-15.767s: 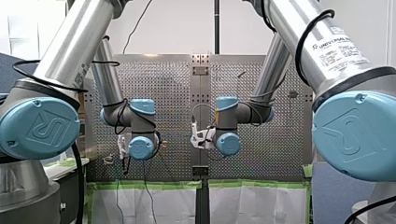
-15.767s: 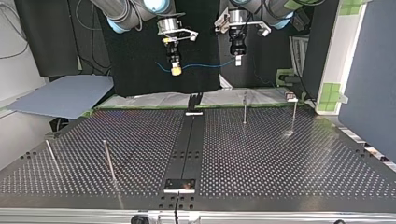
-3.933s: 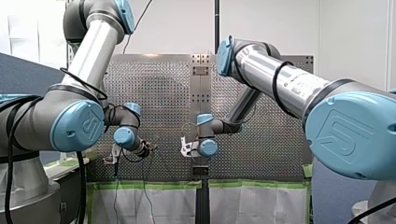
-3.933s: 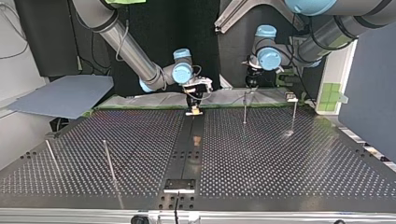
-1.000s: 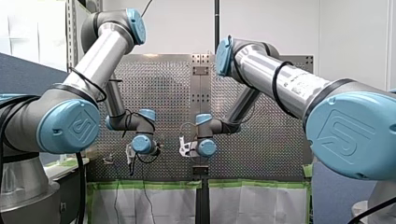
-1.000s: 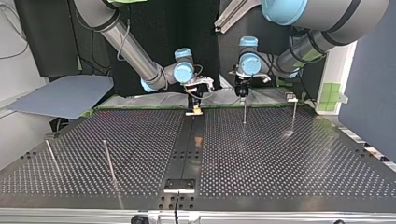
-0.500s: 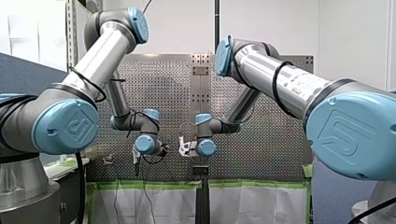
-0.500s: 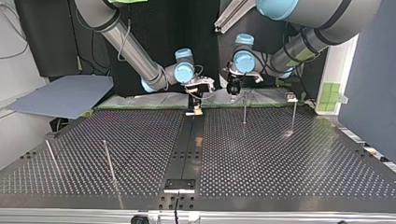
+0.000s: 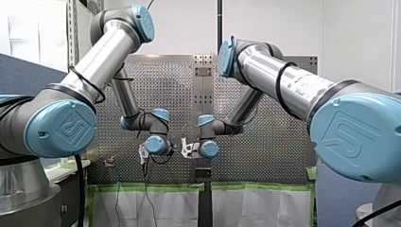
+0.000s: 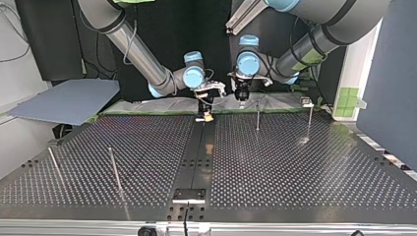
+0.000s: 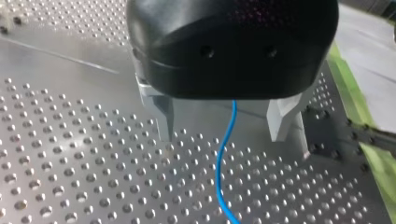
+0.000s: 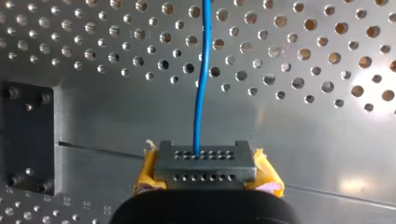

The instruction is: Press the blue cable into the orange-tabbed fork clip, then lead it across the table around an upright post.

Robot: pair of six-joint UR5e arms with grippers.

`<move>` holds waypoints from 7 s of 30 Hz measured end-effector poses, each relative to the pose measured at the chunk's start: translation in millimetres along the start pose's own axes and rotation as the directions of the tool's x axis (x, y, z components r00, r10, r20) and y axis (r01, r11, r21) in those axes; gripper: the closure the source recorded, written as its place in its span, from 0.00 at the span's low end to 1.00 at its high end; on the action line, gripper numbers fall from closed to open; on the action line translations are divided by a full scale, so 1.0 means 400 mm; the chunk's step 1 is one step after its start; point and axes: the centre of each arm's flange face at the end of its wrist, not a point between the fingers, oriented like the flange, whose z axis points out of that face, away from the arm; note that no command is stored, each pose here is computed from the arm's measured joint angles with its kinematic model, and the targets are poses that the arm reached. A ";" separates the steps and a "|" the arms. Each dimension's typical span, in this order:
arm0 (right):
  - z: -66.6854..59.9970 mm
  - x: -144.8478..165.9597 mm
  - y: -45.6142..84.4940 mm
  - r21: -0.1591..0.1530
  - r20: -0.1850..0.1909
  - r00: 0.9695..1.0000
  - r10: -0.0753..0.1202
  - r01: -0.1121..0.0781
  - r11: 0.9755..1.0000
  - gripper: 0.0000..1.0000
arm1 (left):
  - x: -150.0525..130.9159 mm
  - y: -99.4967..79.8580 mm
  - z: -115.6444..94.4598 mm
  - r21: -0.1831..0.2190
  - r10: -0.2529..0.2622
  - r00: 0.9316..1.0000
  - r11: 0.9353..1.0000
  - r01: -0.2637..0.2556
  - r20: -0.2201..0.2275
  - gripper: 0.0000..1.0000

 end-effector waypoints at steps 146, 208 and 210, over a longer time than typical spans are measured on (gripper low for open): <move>-0.229 0.895 0.190 -0.099 -0.273 0.962 -0.005 -0.023 0.995 1.00 | -0.656 -0.152 -0.084 -0.157 0.153 0.959 0.981 -0.117 0.237 1.00; -0.328 1.103 0.444 -0.217 -0.365 0.930 0.034 -0.121 0.969 1.00 | -1.028 -0.470 -0.105 0.093 0.053 0.943 0.992 -0.088 0.329 1.00; -0.330 1.104 0.455 -0.221 -0.364 0.931 0.037 -0.125 0.967 1.00 | -1.028 -0.485 -0.105 0.100 0.053 0.944 0.991 -0.090 0.325 1.00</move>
